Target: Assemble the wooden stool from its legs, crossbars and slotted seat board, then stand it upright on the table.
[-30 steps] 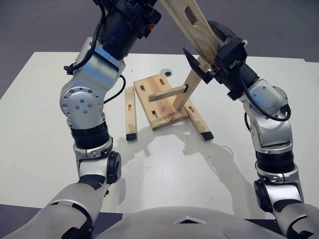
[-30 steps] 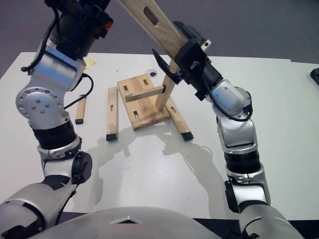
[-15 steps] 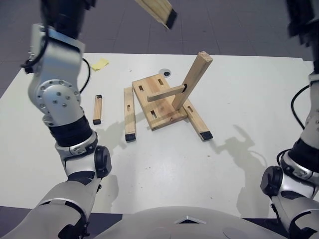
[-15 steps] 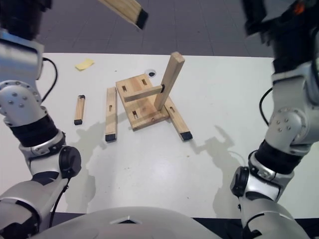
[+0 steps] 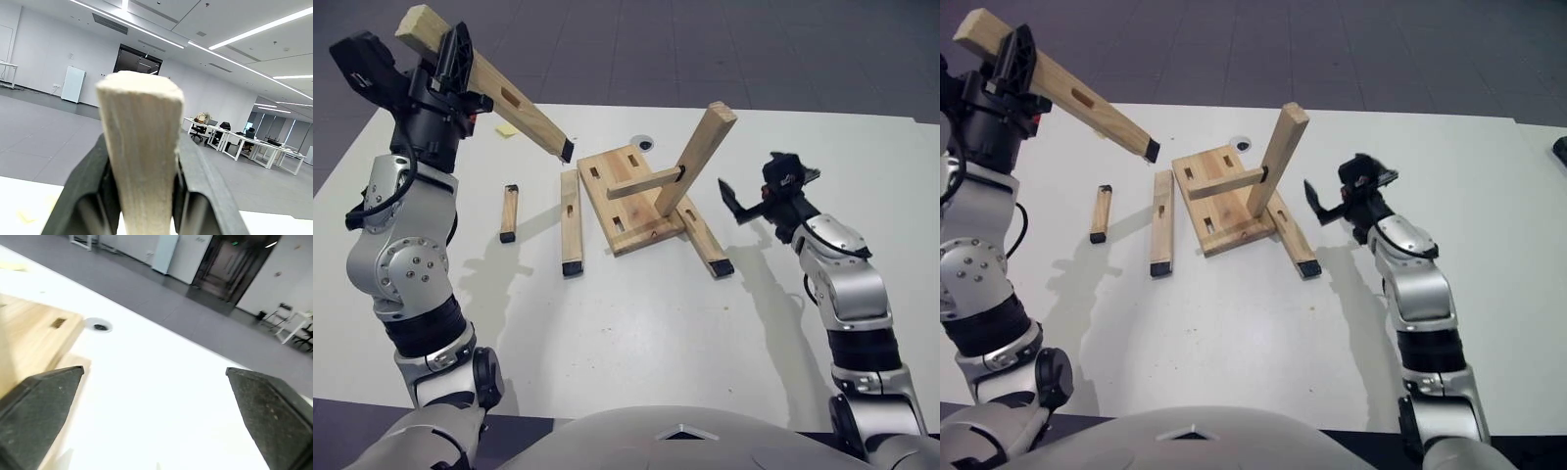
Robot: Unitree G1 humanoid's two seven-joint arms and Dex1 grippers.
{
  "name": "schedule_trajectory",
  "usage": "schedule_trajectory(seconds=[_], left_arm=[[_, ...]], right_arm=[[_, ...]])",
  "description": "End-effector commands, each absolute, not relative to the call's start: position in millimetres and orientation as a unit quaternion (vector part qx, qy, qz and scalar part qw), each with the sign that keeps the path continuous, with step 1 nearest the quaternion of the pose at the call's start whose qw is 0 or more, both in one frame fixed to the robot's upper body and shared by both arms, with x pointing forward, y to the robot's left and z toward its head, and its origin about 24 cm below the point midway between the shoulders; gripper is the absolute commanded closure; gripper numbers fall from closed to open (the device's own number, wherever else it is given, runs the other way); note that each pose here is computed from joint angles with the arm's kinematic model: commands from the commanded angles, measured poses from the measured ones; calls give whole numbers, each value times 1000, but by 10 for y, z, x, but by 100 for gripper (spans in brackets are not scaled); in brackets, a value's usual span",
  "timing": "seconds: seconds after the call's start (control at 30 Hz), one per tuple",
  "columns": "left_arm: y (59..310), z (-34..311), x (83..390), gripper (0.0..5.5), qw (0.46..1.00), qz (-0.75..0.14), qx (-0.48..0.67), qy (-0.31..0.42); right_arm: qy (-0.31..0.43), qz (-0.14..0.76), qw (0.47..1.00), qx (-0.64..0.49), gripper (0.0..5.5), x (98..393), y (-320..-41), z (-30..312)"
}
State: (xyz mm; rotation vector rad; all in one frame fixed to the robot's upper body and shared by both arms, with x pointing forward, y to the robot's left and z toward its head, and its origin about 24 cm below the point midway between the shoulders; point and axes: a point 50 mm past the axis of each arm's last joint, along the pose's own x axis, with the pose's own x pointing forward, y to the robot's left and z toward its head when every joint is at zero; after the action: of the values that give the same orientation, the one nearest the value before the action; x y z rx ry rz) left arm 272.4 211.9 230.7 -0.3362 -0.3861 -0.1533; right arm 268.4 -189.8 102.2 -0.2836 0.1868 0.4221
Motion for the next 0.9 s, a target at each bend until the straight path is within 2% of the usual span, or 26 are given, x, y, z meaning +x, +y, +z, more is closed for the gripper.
schedule_trajectory(seconds=[0.03, 0.23, 0.37, 0.43, 0.9], left_arm=[[2076, 2301, 2709, 446, 963, -66, -171, -197], [1981, 2224, 2719, 446, 965, -71, -179, -180], [1920, 2144, 2722, 446, 967, -71, -178, -167], [1880, 2113, 2733, 446, 969, -73, -175, -160], [1656, 2011, 2694, 446, 970, -94, -181, -133]], right_arm=[[143, 258, 949, -109, 10, 2547, -1779, 892], [168, 272, 941, -114, 10, 2663, -1645, 781], [164, 271, 932, -175, 10, 2776, -1555, 713], [155, 254, 929, -218, 10, 2831, -1570, 697], [175, 216, 931, -236, 10, 2878, -1758, 634]])
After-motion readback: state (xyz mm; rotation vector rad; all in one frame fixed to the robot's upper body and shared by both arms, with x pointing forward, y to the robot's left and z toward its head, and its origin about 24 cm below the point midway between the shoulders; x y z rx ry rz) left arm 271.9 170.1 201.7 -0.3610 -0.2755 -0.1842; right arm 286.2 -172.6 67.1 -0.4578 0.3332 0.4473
